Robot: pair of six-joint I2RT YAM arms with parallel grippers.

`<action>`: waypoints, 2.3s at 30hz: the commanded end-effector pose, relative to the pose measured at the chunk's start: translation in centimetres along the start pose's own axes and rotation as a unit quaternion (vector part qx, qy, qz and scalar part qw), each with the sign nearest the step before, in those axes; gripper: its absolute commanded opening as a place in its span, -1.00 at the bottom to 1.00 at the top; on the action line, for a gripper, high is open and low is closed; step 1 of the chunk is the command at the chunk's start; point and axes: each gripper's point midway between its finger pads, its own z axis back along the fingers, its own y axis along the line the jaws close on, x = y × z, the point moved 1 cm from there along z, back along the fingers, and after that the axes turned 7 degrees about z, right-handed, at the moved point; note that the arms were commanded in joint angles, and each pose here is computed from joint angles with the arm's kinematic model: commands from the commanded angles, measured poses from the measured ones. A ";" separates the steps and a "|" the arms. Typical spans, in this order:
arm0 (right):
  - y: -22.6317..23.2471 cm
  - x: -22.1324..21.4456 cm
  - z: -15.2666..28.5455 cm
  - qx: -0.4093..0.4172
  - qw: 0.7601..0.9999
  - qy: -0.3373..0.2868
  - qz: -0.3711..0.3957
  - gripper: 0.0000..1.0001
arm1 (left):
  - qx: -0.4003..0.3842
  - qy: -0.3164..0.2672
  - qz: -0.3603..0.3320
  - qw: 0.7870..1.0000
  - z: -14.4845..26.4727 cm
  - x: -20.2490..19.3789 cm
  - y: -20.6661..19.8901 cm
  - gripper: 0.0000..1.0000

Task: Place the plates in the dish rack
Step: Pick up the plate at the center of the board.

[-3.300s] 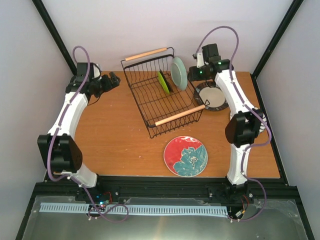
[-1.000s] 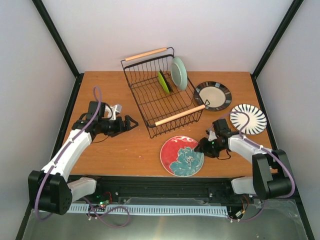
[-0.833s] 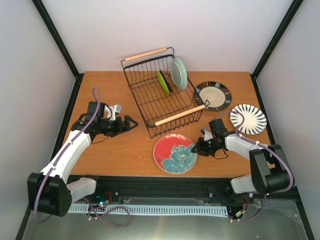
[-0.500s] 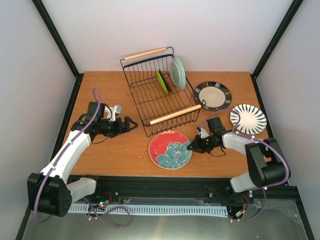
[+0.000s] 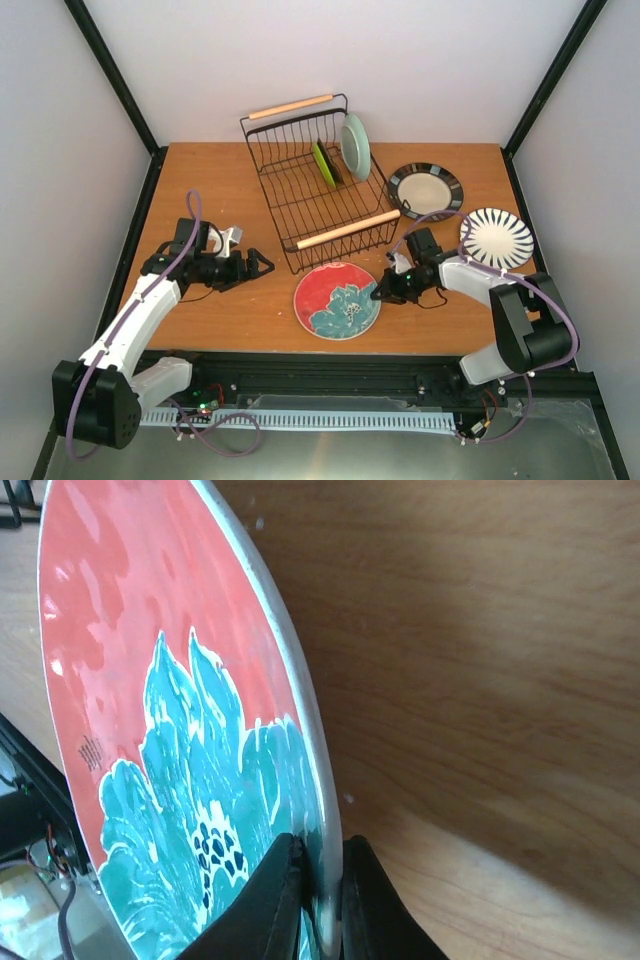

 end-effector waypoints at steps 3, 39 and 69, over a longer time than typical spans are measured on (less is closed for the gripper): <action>-1.7 -5.3 -1.8 -0.054 0.994 0.094 -0.012 -0.94 | -0.011 0.013 0.006 1.000 0.0 -0.4 -0.5 0.97; 5.8 -3.2 -2.6 0.142 0.989 0.049 0.013 -0.94 | -0.040 0.063 0.069 0.995 -2.1 -6.9 3.5 0.62; 10.7 -2.2 0.3 0.238 0.969 0.041 0.056 -0.94 | -0.035 0.043 0.082 0.995 -1.9 -6.7 3.8 0.58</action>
